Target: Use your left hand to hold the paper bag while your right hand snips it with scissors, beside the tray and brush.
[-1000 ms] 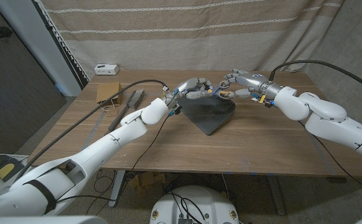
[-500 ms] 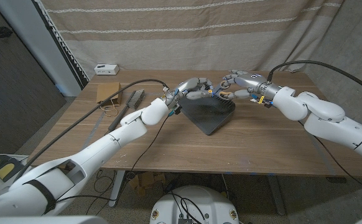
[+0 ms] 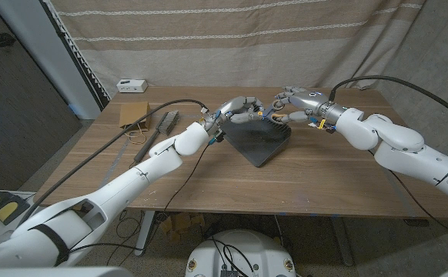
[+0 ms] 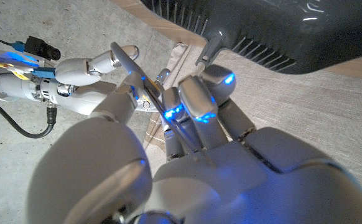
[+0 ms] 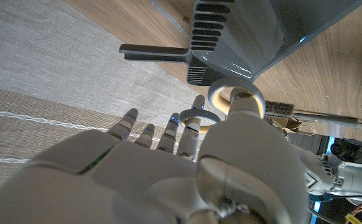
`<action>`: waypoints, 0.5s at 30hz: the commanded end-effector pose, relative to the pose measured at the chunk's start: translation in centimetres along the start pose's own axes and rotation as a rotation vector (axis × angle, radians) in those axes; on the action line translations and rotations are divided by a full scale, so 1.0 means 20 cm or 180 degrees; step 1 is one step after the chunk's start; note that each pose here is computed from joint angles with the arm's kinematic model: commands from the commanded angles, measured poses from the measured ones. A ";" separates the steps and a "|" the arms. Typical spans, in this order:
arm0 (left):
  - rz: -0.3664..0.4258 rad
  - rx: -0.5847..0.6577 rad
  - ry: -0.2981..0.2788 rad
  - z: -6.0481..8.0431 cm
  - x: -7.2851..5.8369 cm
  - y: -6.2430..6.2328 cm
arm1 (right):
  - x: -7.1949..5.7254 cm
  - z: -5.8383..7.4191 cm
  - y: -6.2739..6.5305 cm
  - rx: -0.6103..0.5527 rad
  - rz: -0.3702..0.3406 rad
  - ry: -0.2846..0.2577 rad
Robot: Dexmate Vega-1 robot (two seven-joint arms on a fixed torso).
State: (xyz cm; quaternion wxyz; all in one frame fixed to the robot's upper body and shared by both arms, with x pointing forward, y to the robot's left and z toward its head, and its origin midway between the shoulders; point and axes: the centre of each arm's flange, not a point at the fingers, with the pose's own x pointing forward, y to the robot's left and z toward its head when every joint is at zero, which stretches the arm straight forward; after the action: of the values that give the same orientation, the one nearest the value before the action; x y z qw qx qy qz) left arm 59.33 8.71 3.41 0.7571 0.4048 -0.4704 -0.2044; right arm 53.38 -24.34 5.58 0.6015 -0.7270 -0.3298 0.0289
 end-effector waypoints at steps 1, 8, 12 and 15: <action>0.0026 -0.0151 0.0034 -0.02 0.00 0.00 | 0.00 0.00 0.01 -0.0072 -0.0003 0.0014; -0.0002 -0.0139 0.0009 -0.02 0.01 0.00 | 0.02 0.01 0.01 -0.0115 -0.0087 0.0006; 0.0009 -0.0156 0.0035 -0.02 0.01 0.00 | 0.03 0.02 0.02 -0.0135 -0.0079 0.0000; -0.0010 -0.0163 0.0028 -0.03 0.01 -0.01 | 0.04 0.02 0.01 -0.0178 -0.0091 -0.0027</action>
State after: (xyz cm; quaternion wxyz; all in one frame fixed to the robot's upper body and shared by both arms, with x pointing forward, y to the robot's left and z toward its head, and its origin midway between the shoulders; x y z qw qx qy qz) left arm 59.78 8.82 3.27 0.7684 0.3903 -0.4616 -0.2102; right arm 53.66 -24.10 5.39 0.5923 -0.7326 -0.3349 0.0177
